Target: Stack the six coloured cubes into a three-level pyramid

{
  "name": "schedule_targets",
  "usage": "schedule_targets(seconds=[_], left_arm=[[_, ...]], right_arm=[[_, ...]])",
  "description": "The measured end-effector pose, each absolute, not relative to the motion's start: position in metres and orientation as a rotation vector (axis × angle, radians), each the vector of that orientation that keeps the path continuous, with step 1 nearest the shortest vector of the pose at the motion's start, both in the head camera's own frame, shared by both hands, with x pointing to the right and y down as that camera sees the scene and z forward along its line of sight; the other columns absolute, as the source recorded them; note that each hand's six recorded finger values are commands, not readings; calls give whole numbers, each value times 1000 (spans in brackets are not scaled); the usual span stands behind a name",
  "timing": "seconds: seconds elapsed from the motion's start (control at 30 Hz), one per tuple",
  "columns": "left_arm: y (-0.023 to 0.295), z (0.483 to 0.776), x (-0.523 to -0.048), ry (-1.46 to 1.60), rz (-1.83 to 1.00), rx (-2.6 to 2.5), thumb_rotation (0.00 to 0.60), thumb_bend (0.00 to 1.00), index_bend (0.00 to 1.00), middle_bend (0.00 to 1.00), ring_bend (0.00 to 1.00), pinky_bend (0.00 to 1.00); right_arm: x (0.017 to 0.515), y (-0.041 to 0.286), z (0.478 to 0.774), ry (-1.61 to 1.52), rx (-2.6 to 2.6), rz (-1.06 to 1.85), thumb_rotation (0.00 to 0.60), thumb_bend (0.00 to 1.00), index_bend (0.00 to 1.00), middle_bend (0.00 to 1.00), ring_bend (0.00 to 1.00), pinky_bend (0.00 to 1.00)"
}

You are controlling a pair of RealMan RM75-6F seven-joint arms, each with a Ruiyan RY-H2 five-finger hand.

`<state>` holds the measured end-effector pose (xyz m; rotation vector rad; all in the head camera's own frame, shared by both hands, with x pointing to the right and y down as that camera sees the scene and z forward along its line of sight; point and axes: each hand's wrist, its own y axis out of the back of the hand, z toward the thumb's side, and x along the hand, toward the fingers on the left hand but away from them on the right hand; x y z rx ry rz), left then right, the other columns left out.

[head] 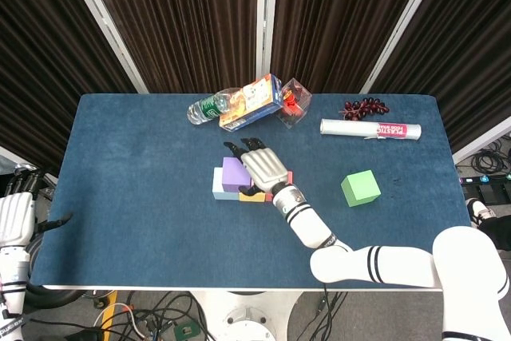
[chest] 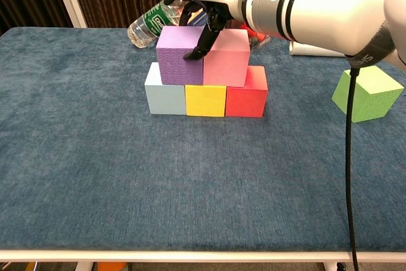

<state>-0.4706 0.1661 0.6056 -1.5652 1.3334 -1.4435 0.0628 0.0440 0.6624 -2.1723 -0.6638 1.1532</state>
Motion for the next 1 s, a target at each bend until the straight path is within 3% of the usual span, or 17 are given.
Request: schedule_targets(seconds=[0.57, 1.0], left_arm=[[166, 607, -471, 1333, -1448, -1565, 600, 88, 150, 160, 127, 123], [165, 607, -470, 1328, -1445, -1564, 600, 88, 150, 160, 127, 123]], right_arm=[[65, 45, 666, -659, -2172, 1168, 600, 215, 0, 287, 2, 0], [68, 47, 665, -632, -2174, 1170, 600, 214, 0, 142, 0, 0]])
